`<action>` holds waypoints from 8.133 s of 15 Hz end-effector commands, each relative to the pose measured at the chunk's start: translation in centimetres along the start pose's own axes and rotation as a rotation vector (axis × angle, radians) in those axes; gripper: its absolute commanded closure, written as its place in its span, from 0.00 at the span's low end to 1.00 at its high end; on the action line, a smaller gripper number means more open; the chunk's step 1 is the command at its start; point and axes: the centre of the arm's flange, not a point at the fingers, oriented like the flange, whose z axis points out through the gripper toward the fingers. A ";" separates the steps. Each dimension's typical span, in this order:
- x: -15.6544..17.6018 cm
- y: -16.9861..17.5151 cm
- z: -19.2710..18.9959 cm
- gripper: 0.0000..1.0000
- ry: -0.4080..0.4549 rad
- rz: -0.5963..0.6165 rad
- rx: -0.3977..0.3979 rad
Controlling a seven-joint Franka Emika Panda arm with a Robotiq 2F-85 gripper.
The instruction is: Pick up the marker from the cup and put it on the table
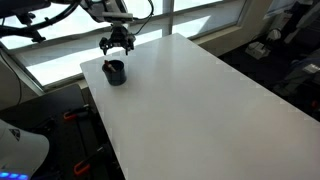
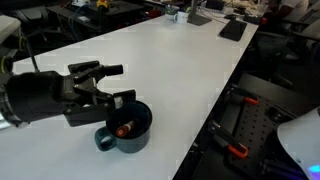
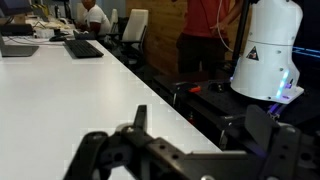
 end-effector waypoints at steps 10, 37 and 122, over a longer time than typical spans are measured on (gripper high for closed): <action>4.2 -1.3 -2.8 0.00 -0.047 -0.047 -0.082; 3.6 -5.1 -1.8 0.00 -0.030 -0.028 -0.149; -6.0 3.2 6.9 0.98 0.270 0.001 0.162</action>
